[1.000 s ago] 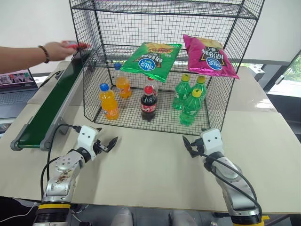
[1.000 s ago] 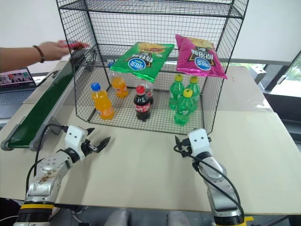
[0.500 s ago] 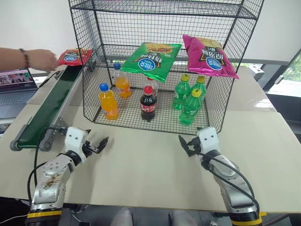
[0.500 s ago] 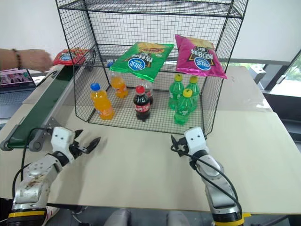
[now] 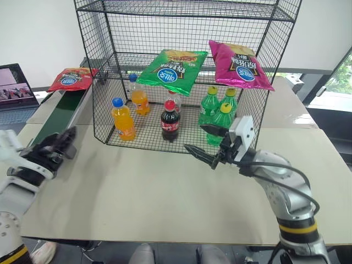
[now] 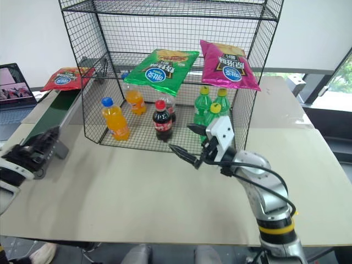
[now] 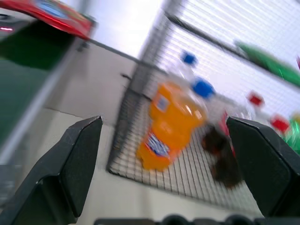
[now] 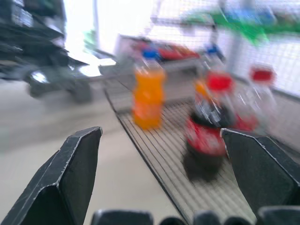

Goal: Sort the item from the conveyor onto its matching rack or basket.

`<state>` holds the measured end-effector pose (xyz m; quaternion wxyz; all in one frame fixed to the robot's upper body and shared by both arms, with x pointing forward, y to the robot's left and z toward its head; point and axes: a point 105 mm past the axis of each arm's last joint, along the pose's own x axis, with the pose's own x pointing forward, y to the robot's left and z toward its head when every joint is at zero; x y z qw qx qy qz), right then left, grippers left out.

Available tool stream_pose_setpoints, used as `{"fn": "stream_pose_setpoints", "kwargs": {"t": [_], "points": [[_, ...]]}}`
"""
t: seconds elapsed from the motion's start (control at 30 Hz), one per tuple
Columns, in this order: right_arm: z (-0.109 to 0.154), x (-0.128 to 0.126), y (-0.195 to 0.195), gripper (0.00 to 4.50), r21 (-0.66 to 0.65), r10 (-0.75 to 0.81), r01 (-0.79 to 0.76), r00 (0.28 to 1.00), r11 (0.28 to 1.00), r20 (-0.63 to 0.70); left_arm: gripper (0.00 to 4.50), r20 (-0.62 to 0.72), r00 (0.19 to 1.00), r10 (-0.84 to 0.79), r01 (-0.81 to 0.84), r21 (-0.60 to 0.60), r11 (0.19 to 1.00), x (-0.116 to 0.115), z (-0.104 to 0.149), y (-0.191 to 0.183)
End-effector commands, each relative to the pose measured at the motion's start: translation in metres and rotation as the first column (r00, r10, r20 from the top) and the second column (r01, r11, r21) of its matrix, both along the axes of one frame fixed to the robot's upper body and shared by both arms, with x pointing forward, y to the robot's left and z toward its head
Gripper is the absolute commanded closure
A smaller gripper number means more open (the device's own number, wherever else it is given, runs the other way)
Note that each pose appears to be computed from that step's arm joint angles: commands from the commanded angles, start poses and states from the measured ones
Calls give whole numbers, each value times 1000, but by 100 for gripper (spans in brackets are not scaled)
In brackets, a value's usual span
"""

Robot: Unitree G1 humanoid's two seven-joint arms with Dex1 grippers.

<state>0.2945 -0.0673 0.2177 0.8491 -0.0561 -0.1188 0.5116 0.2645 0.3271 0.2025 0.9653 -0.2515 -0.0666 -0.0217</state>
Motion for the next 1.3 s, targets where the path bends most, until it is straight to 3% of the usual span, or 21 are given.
{"fn": "stream_pose_setpoints", "kwargs": {"t": [0.03, 0.23, 0.4, 0.67, 1.3], "points": [[28, -12, 24, 0, 27, 157, -159, 985, 987, 68, 2, -23, 983, 182, -183, -208, 961, -16, 1, 38], [38, -20, 40, 0, 20, 244, -247, 965, 969, 99, 2, -80, 960, 269, -275, -464, 842, -34, -16, 67], [41, -23, 44, 0, 24, 276, -280, 955, 960, 108, 2, -88, 963, 254, -257, -579, 773, -46, -29, 73], [48, -32, 43, 0, 38, 336, -343, 933, 938, 131, 2, -69, 987, 146, -158, -606, 780, -37, -29, 57], [51, -32, 38, 0, 69, 302, -312, 945, 948, 130, 2, -85, 985, 151, -168, -677, 717, -19, -36, 67]]}}
